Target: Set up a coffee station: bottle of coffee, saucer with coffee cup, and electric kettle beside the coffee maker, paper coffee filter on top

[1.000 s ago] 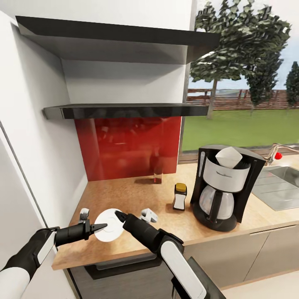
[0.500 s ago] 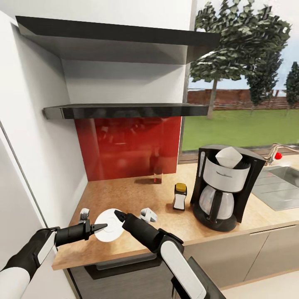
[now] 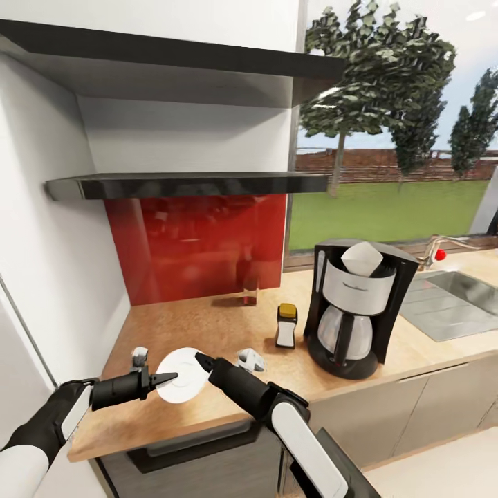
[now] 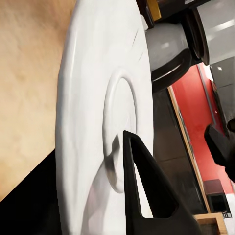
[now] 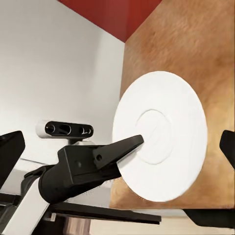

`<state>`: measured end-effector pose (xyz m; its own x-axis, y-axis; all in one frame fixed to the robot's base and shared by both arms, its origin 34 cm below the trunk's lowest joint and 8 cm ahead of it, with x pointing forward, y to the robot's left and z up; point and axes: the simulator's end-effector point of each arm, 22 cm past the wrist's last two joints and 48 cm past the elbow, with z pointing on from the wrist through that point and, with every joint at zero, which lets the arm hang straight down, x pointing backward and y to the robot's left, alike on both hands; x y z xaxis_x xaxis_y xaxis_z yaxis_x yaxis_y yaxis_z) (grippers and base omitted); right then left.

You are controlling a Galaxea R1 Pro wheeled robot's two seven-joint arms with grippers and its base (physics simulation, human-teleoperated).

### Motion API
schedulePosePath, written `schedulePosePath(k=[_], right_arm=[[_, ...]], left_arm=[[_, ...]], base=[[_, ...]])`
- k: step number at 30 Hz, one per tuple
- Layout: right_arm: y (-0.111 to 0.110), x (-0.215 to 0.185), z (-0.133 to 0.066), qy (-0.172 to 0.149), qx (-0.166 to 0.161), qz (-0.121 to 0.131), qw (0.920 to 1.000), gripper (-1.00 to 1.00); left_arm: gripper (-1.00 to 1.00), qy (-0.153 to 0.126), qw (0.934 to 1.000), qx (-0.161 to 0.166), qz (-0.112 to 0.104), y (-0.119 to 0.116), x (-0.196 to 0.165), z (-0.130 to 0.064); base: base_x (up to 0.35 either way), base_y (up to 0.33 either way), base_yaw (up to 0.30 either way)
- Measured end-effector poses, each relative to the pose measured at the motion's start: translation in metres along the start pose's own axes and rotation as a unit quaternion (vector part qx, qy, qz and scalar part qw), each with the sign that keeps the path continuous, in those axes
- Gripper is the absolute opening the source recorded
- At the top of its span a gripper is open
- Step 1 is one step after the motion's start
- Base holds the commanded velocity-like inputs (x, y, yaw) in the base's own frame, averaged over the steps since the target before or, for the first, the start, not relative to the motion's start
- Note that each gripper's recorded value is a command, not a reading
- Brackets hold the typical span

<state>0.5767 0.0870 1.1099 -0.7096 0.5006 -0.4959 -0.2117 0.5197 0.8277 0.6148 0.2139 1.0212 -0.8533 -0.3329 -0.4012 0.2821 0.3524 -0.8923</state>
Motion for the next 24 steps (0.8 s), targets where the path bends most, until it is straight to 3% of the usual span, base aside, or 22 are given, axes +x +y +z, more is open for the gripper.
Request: schedulePosePath(k=[10, 24], right_arm=[[-0.033, -0.01, -0.01, -0.002, 0.026, -0.015, 0.9995, 1.0], [-0.051, -0.017, -0.017, -0.004, 0.041, -0.028, 0.9988, 1.0]], left_arm=[[-1.0, 0.0, 1.0, -0.002, -0.001, 0.002, 0.0, -0.002], [-1.0, 0.001, 1.0, -0.002, -0.004, 0.003, 0.003, 0.0]], base=[[-0.037, 0.022, -0.299], [-0.056, 0.041, -0.049]])
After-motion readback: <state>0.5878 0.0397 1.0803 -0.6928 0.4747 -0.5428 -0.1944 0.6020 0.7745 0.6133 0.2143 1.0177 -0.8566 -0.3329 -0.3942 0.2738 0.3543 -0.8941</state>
